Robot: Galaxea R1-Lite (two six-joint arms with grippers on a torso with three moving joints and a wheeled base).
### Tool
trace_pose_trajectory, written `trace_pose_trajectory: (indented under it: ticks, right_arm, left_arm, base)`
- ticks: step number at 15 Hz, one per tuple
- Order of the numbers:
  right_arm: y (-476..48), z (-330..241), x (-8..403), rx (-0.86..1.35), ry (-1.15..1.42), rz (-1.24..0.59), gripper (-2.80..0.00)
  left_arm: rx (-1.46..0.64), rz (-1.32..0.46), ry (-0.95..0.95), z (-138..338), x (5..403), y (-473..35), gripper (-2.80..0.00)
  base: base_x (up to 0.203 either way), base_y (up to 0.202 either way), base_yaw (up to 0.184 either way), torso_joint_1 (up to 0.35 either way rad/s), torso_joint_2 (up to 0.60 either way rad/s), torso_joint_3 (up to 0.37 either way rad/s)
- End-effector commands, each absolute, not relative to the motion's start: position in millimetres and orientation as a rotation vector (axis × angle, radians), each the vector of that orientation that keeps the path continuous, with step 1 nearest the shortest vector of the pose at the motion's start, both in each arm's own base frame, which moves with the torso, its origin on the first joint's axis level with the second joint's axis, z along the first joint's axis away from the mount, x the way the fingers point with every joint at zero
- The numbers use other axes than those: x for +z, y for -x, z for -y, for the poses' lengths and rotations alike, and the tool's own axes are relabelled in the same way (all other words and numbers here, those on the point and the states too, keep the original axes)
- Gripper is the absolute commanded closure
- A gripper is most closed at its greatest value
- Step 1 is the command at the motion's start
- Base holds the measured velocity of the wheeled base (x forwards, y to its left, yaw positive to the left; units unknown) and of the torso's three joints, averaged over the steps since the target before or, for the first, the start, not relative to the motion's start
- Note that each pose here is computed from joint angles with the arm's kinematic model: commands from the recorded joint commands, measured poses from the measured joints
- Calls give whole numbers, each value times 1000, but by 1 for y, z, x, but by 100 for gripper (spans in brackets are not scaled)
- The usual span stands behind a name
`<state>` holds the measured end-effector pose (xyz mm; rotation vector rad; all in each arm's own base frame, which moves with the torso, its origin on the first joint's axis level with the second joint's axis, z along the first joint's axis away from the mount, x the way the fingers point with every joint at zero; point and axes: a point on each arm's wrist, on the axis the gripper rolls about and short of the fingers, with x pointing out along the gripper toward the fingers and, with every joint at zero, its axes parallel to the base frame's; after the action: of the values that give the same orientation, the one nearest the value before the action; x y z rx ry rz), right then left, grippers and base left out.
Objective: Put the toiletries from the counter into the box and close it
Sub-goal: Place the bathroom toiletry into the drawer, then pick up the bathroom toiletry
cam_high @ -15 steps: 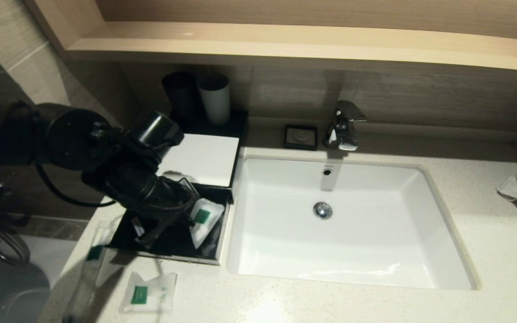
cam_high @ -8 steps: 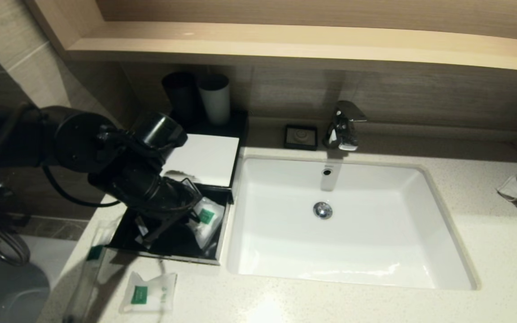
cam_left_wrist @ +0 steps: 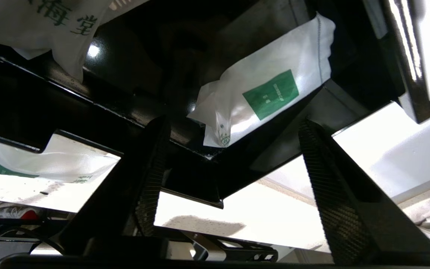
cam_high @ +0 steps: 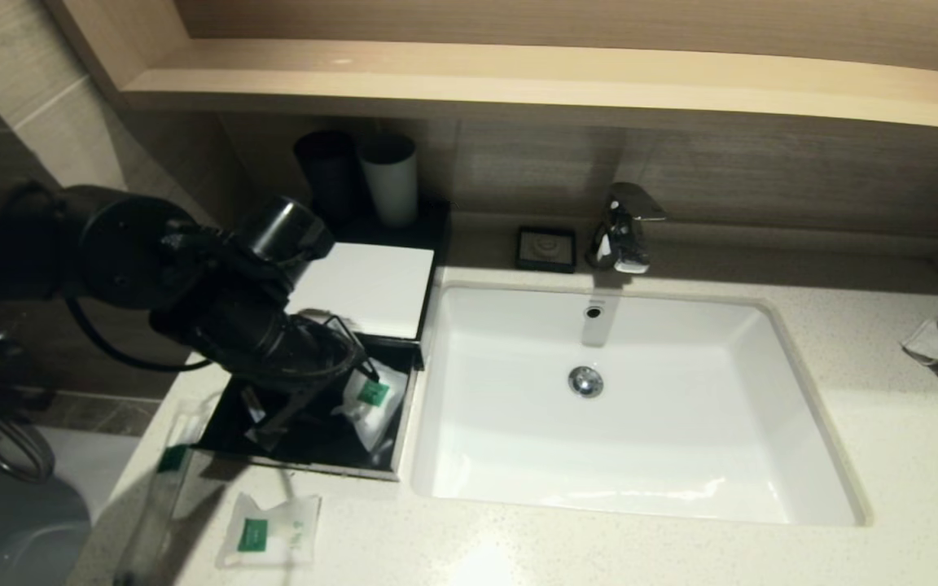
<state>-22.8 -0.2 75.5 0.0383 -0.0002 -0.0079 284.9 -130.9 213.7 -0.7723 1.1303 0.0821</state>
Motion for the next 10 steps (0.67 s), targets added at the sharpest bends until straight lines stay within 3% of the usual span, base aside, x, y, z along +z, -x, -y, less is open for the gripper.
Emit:
trace_pose_trajectory:
  ticks: [1, 6, 7, 10]
  right_arm:
    - [23, 0, 75, -8, -38, 0, 0]
    - [23, 0, 75, -8, -38, 0, 0]
    - [23, 0, 75, -8, -38, 0, 0]
    - [23, 0, 75, -8, -38, 0, 0]
  left_arm:
    - [71, -1107, 784, 128, 223, -278, -280]
    - [16, -1054, 756, 117, 245, -255, -280]
    - [9, -1047, 747, 114, 249, -249, 0]
    - [-4, -1049, 689, 105, 258, -229, 0]
  base:
    - [0, 0, 0, 0, 0, 0]
    - [0, 0, 0, 0, 0, 0]
    - [0, 0, 0, 0, 0, 0]
    - [0, 0, 0, 0, 0, 0]
